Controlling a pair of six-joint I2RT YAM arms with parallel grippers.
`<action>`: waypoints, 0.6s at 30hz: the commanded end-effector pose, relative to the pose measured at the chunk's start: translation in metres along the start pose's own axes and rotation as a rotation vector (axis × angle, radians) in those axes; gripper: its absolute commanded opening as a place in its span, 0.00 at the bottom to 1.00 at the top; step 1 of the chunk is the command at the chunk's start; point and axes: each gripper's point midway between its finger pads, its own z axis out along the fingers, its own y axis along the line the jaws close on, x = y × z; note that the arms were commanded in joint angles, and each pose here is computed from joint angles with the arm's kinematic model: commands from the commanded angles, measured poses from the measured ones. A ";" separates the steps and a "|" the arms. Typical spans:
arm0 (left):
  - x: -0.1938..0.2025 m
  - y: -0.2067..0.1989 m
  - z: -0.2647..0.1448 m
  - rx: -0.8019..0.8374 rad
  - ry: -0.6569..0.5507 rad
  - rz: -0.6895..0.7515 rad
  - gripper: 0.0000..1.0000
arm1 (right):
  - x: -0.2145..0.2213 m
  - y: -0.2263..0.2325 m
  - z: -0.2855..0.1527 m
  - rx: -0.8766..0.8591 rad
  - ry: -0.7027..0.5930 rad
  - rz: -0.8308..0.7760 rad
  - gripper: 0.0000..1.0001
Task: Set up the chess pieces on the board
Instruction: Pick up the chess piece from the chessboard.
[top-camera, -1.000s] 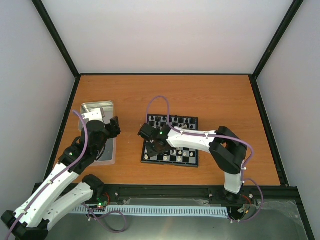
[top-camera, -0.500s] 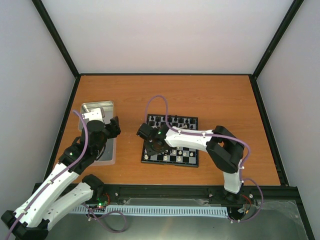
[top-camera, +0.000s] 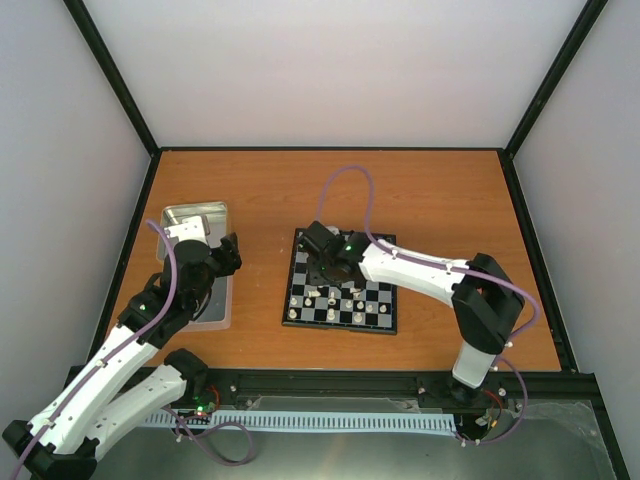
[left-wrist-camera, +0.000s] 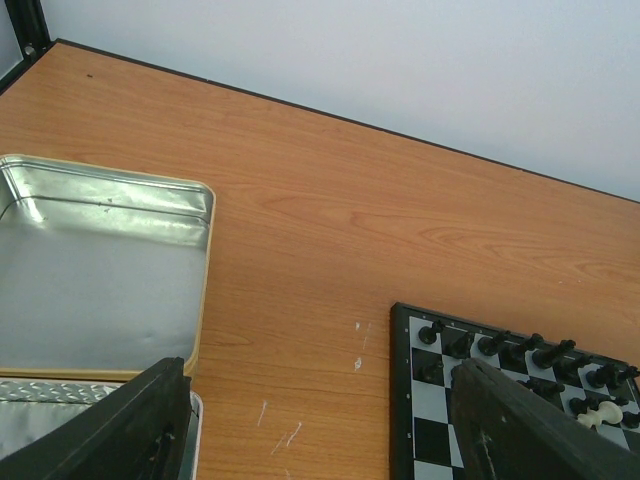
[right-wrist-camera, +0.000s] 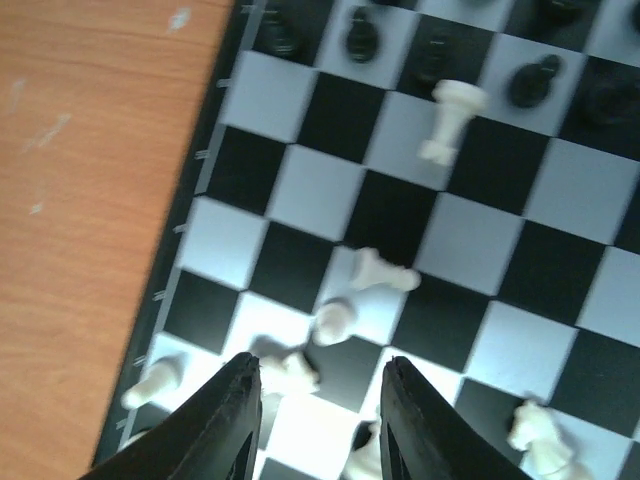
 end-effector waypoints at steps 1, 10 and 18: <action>-0.003 0.000 0.000 0.003 -0.008 0.003 0.73 | -0.003 -0.026 0.015 0.056 -0.003 0.067 0.34; 0.010 -0.025 0.008 0.124 0.053 0.055 0.76 | -0.007 -0.042 0.035 0.037 0.033 0.090 0.36; 0.020 -0.033 0.016 0.146 0.106 0.081 0.78 | -0.027 -0.047 0.055 0.120 0.007 0.102 0.35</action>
